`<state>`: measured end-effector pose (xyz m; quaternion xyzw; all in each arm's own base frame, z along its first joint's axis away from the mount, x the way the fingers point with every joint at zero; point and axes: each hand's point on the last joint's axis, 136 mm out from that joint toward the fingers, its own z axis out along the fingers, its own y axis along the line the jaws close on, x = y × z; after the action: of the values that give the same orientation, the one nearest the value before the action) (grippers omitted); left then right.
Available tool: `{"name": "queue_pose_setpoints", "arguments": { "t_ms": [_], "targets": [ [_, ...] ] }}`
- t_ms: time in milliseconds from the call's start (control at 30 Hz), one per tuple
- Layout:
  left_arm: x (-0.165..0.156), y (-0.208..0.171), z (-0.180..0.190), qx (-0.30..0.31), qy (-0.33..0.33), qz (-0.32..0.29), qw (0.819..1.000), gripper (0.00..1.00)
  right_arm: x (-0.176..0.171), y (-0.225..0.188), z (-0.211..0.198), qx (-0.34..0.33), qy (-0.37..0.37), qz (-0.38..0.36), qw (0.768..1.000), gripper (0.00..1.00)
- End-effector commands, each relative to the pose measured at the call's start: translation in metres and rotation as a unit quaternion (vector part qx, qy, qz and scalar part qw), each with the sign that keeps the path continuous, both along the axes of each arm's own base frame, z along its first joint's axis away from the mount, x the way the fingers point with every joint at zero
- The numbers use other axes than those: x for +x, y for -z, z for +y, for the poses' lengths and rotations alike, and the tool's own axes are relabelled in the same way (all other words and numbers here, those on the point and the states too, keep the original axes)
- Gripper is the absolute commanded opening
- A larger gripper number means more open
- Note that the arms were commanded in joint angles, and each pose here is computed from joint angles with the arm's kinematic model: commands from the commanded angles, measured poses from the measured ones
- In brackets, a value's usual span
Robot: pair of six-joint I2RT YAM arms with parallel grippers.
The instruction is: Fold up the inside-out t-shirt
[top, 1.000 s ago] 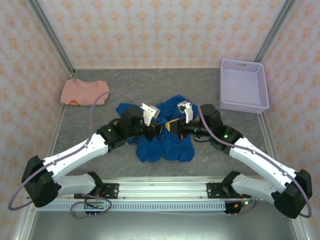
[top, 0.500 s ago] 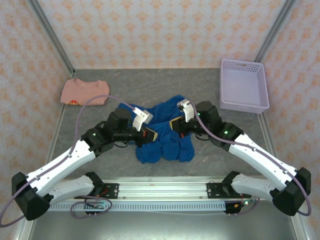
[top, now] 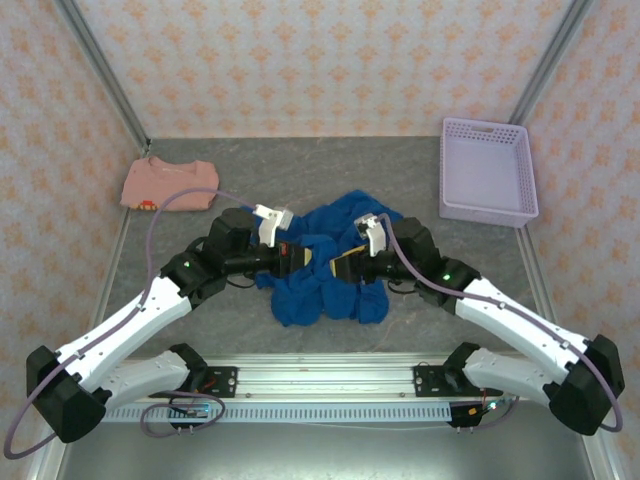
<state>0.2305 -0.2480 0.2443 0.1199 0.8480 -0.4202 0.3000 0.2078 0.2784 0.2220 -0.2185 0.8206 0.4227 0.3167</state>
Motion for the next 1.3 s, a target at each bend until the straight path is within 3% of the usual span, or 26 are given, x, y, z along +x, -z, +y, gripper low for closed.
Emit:
{"name": "queue_pose_setpoints", "arguments": {
  "t_ms": [0, 67, 167, 233, 367, 433, 600, 833, 1033, 1167, 1267],
  "targets": [
    [0.004, -0.013, 0.002, -0.016, -0.014, -0.015, 1.000, 0.00, 0.004, -0.024, 0.020, 0.050, -0.014, -0.017, 0.999, 0.52],
    [0.003, -0.014, 0.002, -0.014, -0.010, -0.017, 1.000, 0.00, 0.011, -0.018, 0.024, 0.038, -0.007, -0.011, 0.999, 0.45],
    [0.005, -0.004, 0.014, 0.030, -0.028, -0.017, 0.999, 0.00, 0.024, -0.015, 0.018, 0.003, 0.024, -0.018, 1.000, 0.09],
    [0.011, 0.009, 0.036, 0.091, -0.069, -0.013, 0.993, 0.00, 0.028, -0.021, 0.007, -0.019, 0.045, -0.032, 0.998, 0.00],
    [0.022, 0.037, 0.088, 0.223, -0.155, -0.013, 0.962, 0.08, 0.024, -0.038, 0.006, -0.002, 0.036, -0.035, 0.999, 0.00],
    [0.023, 0.042, 0.090, 0.241, -0.154, -0.013, 0.958, 0.16, 0.021, -0.042, 0.014, 0.019, 0.023, -0.023, 0.999, 0.00],
    [0.024, 0.048, 0.067, 0.205, -0.112, -0.011, 0.972, 0.25, 0.022, -0.048, 0.026, 0.056, 0.012, -0.007, 0.998, 0.00],
    [0.025, 0.044, 0.035, 0.127, -0.071, -0.011, 0.989, 0.42, 0.023, -0.044, 0.027, 0.050, 0.010, -0.007, 0.999, 0.00],
    [0.035, 0.063, 0.029, 0.155, -0.059, 0.005, 0.986, 0.51, 0.024, -0.046, 0.026, 0.052, 0.011, -0.010, 0.999, 0.00],
    [0.052, 0.068, 0.030, 0.171, -0.085, -0.004, 0.982, 0.51, 0.021, -0.046, 0.027, 0.055, 0.006, -0.008, 0.998, 0.00],
    [0.069, 0.068, 0.033, 0.178, -0.117, -0.012, 0.977, 0.42, 0.018, -0.042, 0.025, 0.054, 0.005, -0.008, 0.999, 0.00]
  ]
}}
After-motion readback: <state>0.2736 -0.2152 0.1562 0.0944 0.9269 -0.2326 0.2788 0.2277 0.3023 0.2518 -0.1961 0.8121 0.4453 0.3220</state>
